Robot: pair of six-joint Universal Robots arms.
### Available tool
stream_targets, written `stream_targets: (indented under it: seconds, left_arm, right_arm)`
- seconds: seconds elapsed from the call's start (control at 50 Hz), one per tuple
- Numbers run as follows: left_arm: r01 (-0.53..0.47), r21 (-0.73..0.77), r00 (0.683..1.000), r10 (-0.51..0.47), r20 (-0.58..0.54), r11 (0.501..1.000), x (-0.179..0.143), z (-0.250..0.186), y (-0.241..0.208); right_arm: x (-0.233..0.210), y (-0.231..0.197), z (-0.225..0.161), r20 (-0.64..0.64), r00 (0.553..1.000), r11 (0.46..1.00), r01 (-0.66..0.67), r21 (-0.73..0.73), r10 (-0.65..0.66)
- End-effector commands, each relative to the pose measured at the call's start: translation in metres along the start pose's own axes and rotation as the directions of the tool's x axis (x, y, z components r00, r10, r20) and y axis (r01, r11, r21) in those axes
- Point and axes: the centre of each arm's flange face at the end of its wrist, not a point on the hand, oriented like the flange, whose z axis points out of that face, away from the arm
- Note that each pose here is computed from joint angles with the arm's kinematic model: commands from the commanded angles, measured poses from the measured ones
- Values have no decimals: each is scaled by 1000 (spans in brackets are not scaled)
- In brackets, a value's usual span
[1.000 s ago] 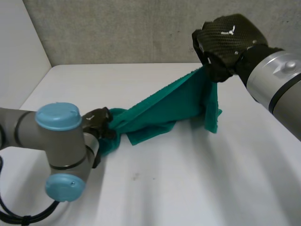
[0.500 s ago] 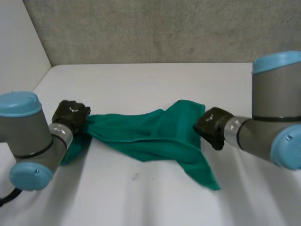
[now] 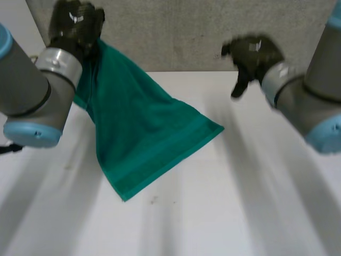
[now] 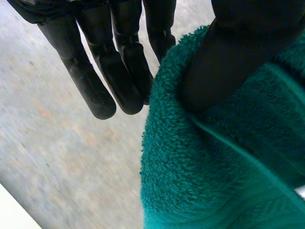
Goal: Fold the towel.
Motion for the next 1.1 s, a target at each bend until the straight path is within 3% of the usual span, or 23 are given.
stream_targets:
  seconds: [0.02, 0.1, 0.26, 0.34, 0.54, 0.7, 0.96, 1.1]
  left_arm:
    - [-14, -86, 1000, 12, -26, 996, 5, -16, 23]
    - [-18, -86, 1000, 16, -23, 996, 3, -16, 22]
    - [-16, -48, 1000, 16, 4, 999, -8, -17, 6]
    - [-15, -56, 1000, 15, 0, 998, -7, -19, 8]
    - [-13, -84, 1000, 13, 0, 996, -7, -21, 17]
    - [-12, -85, 1000, 13, 6, 996, -10, -20, 18]
    - [11, -91, 1000, -10, 11, 996, -10, -20, 20]
    - [15, -100, 1000, -15, 6, 995, -9, -22, 23]
  right_arm:
    - [-25, 59, -31, 68, 980, 959, -167, -227, 187]
    - [-49, 79, -47, 148, 941, 916, -246, -318, 305]
    - [-102, 72, -68, 263, 853, 865, -346, -363, 451]
    - [-130, 73, -62, 308, 830, 867, -358, -346, 466]
    - [-199, 98, -38, 331, 846, 890, -307, -338, 418]
    - [-234, 108, -36, 385, 827, 897, -287, -337, 409]
    - [-251, 120, -19, 393, 819, 896, -303, -323, 418]
    - [-254, 126, -8, 369, 839, 906, -302, -297, 400]
